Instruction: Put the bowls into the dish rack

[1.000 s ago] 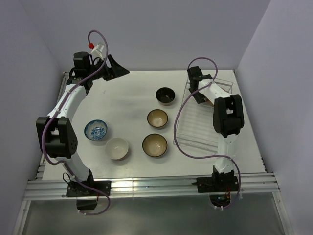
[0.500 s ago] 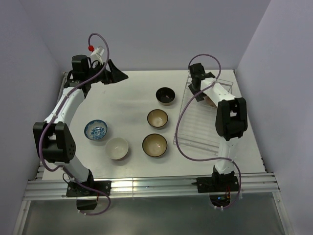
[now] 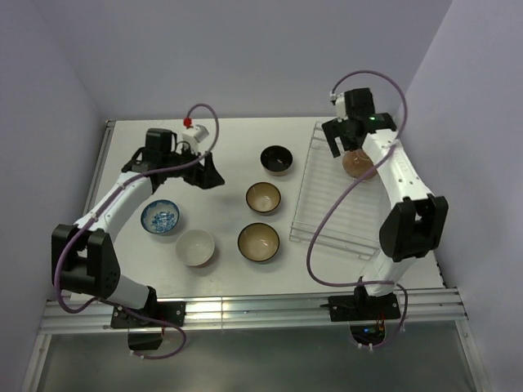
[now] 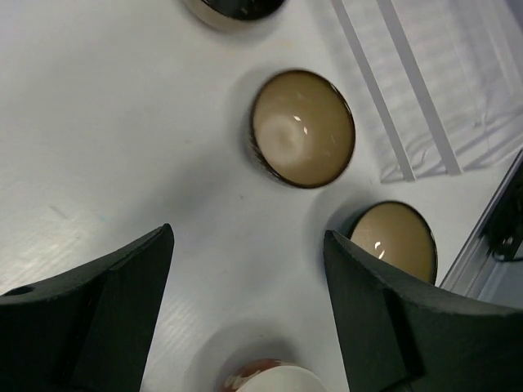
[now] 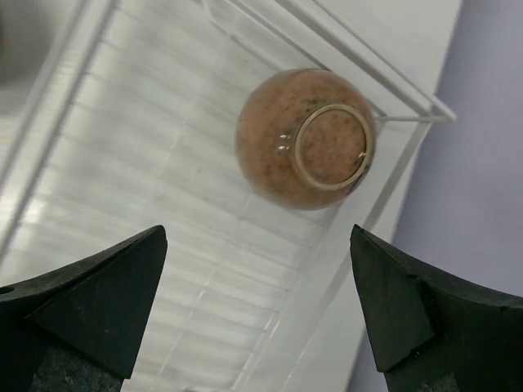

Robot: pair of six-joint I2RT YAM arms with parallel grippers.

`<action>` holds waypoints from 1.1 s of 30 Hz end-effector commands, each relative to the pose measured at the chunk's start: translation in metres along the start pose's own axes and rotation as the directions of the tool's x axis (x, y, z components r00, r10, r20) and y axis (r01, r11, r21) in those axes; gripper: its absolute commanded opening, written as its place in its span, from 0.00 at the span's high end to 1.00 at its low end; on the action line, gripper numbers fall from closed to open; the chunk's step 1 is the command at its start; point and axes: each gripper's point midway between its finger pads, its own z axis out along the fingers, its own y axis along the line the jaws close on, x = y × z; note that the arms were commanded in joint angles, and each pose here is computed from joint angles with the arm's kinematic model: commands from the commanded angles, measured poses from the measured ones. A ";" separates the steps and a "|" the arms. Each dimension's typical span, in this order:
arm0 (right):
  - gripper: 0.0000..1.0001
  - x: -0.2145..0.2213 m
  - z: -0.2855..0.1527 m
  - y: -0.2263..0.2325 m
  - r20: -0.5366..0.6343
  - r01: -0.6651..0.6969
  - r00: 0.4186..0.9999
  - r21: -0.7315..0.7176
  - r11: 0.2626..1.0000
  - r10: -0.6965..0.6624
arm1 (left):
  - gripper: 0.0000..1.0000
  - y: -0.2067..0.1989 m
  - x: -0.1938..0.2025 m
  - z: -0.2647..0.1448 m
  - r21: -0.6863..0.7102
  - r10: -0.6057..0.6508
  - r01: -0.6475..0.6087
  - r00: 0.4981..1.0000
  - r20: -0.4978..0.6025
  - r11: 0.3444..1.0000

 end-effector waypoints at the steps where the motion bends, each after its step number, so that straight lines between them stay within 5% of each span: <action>1: 0.00 -0.015 -0.058 0.004 0.126 -0.093 0.984 -0.234 0.968 0.125 | 0.21 -0.021 0.024 0.005 -0.001 0.170 -0.170 0.983 -0.072 0.985; 8: 0.00 0.002 -0.102 0.000 0.130 -0.205 0.950 -0.429 0.880 0.284 | 0.21 -0.054 0.060 0.031 0.080 0.219 -0.208 0.962 -0.165 0.975; 23: 0.00 0.018 -0.104 -0.006 0.110 -0.284 0.927 -0.415 0.864 0.358 | 0.25 -0.090 0.091 0.074 0.142 0.229 -0.195 0.928 -0.294 0.970; 33: 0.00 0.023 -0.109 -0.008 0.123 -0.271 0.931 -0.398 0.877 0.343 | 0.35 -0.092 0.157 0.094 0.117 0.212 -0.177 0.829 -0.518 0.977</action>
